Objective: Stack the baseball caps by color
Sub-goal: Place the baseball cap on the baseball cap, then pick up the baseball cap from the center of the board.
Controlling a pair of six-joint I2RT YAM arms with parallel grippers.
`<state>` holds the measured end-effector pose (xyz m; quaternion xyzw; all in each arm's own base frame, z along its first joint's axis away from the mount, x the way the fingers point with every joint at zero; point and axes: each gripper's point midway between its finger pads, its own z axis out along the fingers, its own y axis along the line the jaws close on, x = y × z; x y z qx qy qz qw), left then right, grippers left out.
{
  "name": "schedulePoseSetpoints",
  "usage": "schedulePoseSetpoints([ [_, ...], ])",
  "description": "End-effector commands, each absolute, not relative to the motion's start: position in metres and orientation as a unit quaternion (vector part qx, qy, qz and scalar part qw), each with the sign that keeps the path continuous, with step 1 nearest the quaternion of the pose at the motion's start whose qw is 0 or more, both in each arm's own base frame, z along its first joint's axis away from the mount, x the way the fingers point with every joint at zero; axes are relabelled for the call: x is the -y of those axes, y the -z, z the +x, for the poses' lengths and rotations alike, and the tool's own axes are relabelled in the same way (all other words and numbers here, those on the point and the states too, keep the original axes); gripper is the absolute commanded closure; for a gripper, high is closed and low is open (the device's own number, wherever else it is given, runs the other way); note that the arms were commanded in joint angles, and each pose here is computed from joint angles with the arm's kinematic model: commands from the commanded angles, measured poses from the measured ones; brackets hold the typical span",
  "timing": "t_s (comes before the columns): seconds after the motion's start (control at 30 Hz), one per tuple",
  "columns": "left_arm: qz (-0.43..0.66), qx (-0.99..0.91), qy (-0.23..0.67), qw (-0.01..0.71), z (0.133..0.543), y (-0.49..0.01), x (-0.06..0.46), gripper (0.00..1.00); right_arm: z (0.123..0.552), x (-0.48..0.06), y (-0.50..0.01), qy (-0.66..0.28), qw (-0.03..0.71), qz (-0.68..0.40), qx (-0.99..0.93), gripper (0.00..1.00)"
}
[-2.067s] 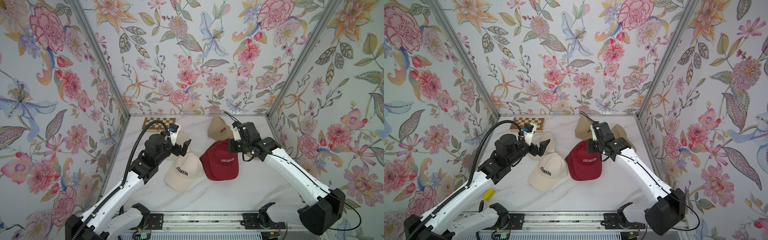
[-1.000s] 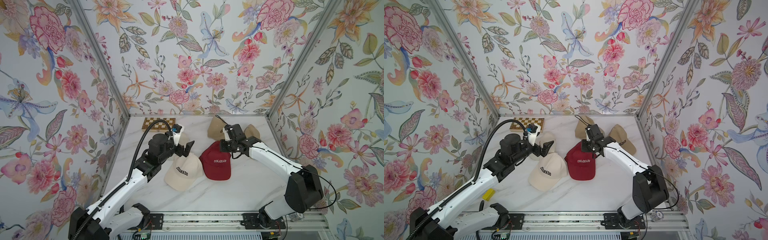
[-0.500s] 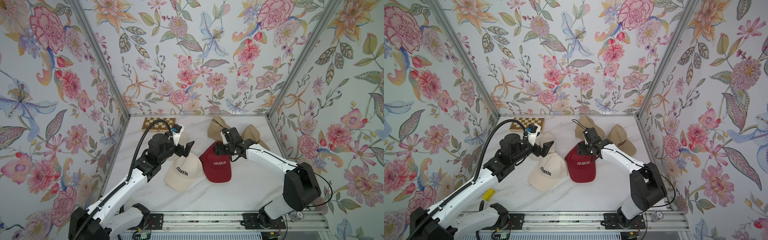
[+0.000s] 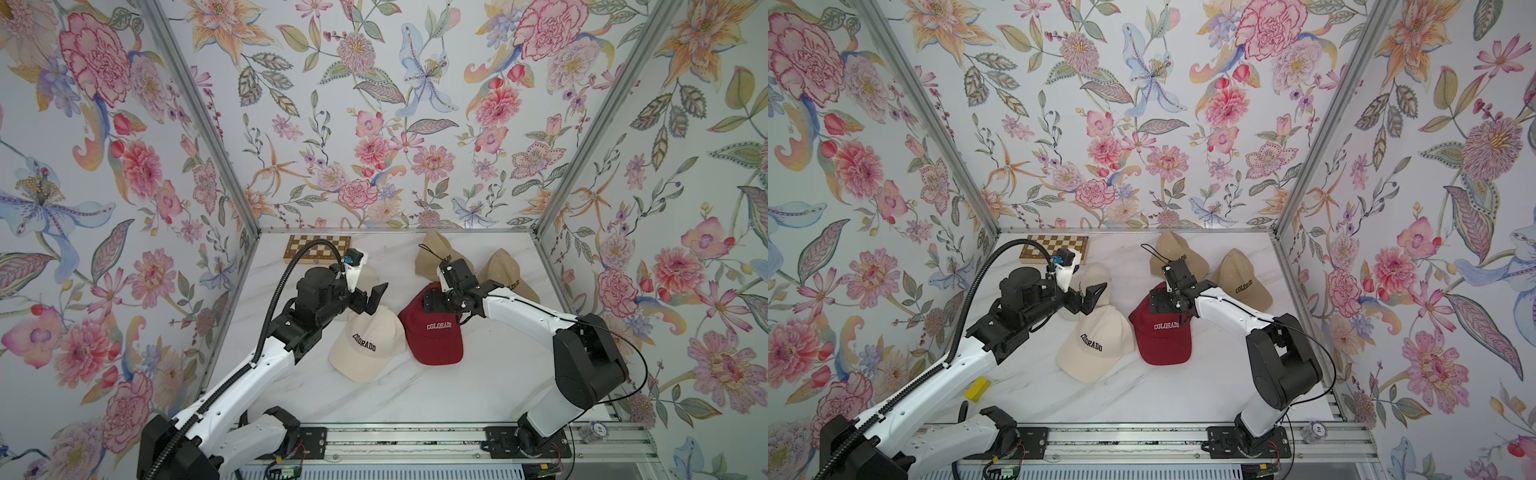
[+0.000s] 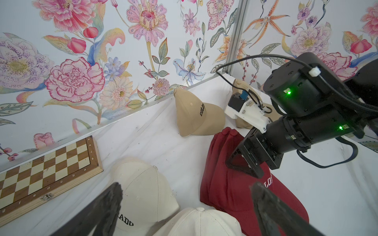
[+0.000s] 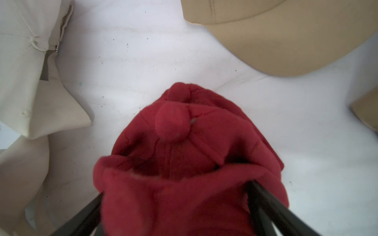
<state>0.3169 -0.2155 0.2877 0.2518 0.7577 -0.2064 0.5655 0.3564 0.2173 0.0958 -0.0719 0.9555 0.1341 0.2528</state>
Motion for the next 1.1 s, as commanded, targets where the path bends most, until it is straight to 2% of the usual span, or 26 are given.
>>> schedulePoseSetpoints([
  [0.0,0.253,-0.760,0.199,0.564,0.317,-0.288,0.210,0.00,0.354,-0.215,-0.103,-0.133,0.257,-0.076,-0.954,0.01],
  [0.37,0.257,-0.765,0.176,0.564,0.318,-0.290,0.198,0.00,0.353,-0.189,-0.211,-0.159,0.343,-0.100,-0.920,0.01],
  [0.47,0.261,-0.776,0.173,0.548,0.313,-0.278,0.196,0.00,0.337,-0.210,-0.237,-0.222,0.354,-0.155,-0.895,0.01],
  [0.57,0.266,-0.781,0.165,0.540,0.306,-0.270,0.191,0.00,0.313,-0.249,-0.251,-0.318,0.334,-0.223,-0.859,0.01],
  [0.73,0.259,-0.794,0.133,0.534,0.293,-0.256,0.172,0.00,0.294,-0.312,-0.241,-0.389,0.280,-0.291,-0.828,0.01],
  [1.07,0.237,-0.795,0.138,0.541,0.279,-0.248,0.160,0.00,0.325,-0.363,-0.180,-0.395,0.201,-0.293,-0.847,0.01],
])
